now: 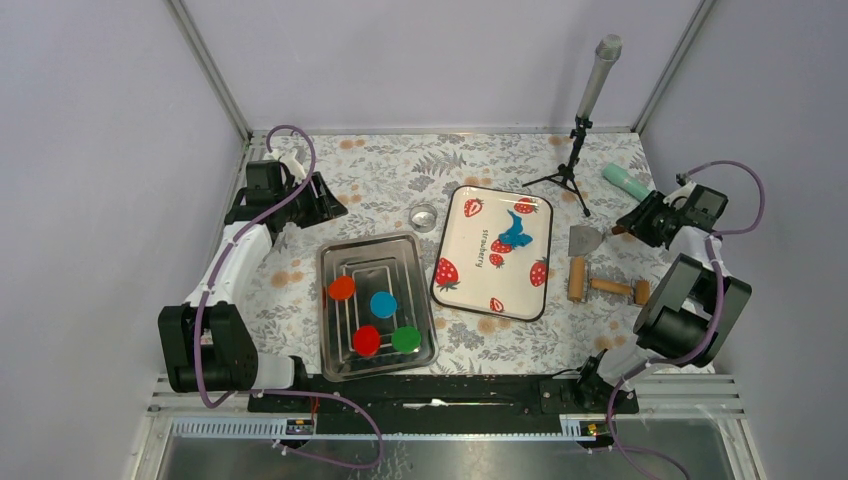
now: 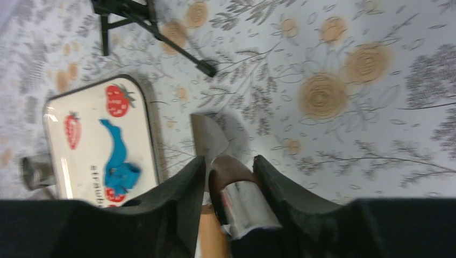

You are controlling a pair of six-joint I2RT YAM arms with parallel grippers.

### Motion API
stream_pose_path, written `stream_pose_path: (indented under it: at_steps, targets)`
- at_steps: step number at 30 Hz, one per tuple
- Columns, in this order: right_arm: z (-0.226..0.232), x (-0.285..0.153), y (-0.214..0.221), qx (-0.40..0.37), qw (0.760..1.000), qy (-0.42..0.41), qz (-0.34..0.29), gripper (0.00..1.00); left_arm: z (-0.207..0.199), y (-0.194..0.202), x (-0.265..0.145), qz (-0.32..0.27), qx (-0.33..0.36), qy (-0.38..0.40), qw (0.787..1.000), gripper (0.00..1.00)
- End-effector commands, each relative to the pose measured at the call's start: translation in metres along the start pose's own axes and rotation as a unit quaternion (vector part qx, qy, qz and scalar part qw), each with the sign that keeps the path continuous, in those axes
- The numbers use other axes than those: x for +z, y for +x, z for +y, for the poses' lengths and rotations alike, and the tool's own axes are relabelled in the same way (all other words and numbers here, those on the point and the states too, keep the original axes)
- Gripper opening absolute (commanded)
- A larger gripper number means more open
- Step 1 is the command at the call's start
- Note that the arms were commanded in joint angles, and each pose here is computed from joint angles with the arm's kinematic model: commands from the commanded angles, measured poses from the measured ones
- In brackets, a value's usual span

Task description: Roll out the dumpling wrappers from the dough

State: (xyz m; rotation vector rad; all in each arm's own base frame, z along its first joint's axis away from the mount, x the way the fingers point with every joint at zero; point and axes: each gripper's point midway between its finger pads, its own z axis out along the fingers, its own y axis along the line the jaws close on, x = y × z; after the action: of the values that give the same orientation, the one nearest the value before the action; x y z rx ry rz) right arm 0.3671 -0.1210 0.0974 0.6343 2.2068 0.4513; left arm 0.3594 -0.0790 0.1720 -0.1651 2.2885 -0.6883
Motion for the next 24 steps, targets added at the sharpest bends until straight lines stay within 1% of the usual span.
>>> stream_pose_path:
  at_steps: [1,4,6,7,10,14,20,24]
  targets:
    - [-0.020,-0.012,-0.013,-0.065,0.996,0.063,0.000,0.51,-0.012,-0.023,-0.007,-0.038,0.023,0.019,0.999,0.52]
    - [-0.026,-0.021,-0.014,-0.098,0.992,0.085,0.004,0.62,-0.012,-0.024,-0.004,-0.037,0.018,0.024,0.999,0.51]
    - [-0.032,-0.025,-0.010,-0.112,0.988,0.101,0.011,0.67,-0.012,-0.024,0.000,-0.034,0.013,0.025,0.999,0.52]
    - [-0.037,-0.027,-0.007,-0.117,0.987,0.112,0.016,0.69,-0.011,-0.025,0.002,-0.033,0.010,0.027,0.999,0.52]
    - [-0.043,-0.031,-0.002,-0.127,0.983,0.128,0.027,0.70,-0.011,-0.027,0.007,-0.031,0.004,0.030,0.999,0.51]
    - [-0.042,-0.036,0.002,-0.139,0.982,0.126,0.025,0.71,-0.011,-0.032,0.011,-0.033,0.002,0.032,0.999,0.51]
    - [-0.052,-0.031,0.009,-0.135,0.980,0.142,0.040,0.71,-0.009,-0.033,0.015,-0.029,0.005,0.031,0.999,0.51]
    - [-0.053,-0.032,0.004,-0.140,0.979,0.145,0.037,0.71,-0.010,-0.033,0.013,-0.030,0.010,0.031,0.999,0.51]
